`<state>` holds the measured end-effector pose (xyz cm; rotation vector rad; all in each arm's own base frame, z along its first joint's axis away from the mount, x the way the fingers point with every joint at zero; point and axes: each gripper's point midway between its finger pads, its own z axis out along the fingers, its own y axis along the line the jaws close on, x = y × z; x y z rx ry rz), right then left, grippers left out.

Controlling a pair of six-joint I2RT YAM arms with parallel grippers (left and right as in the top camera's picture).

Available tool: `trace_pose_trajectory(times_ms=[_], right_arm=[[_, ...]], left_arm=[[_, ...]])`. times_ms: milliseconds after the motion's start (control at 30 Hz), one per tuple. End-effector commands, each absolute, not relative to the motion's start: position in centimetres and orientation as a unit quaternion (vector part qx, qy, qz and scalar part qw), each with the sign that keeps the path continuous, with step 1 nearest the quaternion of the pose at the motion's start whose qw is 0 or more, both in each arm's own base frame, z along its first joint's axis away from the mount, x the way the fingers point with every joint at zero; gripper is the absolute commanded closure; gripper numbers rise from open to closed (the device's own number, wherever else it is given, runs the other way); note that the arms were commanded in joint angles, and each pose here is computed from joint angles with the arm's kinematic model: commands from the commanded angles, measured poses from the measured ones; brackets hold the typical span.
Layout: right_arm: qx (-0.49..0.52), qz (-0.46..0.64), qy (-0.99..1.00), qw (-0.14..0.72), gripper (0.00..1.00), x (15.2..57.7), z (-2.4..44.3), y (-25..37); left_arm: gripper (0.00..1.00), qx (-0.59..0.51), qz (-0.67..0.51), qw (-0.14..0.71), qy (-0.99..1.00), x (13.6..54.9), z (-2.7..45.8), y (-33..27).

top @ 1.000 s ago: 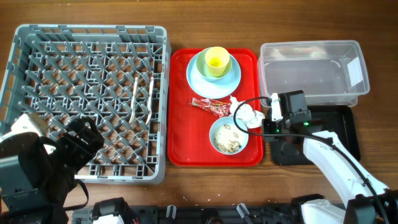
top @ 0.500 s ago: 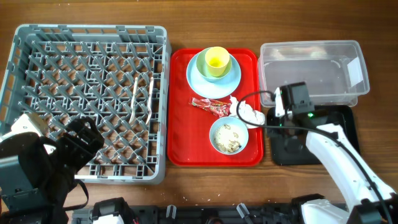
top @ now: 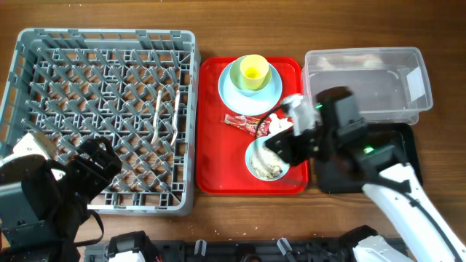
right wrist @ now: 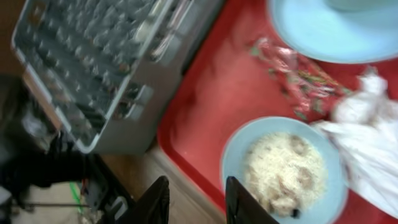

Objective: Sort waste into correct bins and load items into the dishwasher rack
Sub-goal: 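Move the right gripper to the rim of the blue rice bowl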

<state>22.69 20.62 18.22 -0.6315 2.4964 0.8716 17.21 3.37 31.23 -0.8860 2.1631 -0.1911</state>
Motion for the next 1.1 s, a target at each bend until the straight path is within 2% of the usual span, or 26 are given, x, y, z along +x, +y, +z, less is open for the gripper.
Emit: trace_pose_trajectory(times_ms=[0, 100, 233, 433, 600, 800, 1067], right_arm=[[-0.213, 0.214, 0.923, 0.24, 0.67, 23.5, 16.8, 21.8], [-0.196, 0.156, 0.934, 0.253, 0.67, 23.9, 15.1, 22.9], [-0.219, 0.138, 0.937, 0.234, 0.68, 23.7, 12.1, 25.3], [-0.217, 0.049, 0.955, 0.195, 0.68, 24.9, 6.2, 24.2], [-0.192, 0.039, 0.962, 0.19, 0.68, 25.0, 5.6, 23.9], [-0.191, 0.073, 0.969, 0.139, 0.7, 22.8, 4.4, 24.3], [-0.205, 0.055, 0.97, 0.117, 0.7, 21.4, 2.7, 22.8]], left_arm=[[0.0, -0.356, -0.073, 0.394, 0.844, 17.1, 31.6, 3.6], [0.0, -0.356, -0.073, 0.394, 0.844, 17.1, 31.6, 3.6], [0.0, -0.356, -0.073, 0.394, 0.844, 17.1, 31.6, 3.6], [0.0, -0.356, -0.073, 0.394, 0.844, 17.1, 31.6, 3.6], [0.0, -0.356, -0.073, 0.394, 0.844, 17.1, 31.6, 3.6], [0.0, -0.356, -0.073, 0.394, 0.844, 17.1, 31.6, 3.6], [0.0, -0.356, -0.073, 0.394, 0.844, 17.1, 31.6, 3.6]])
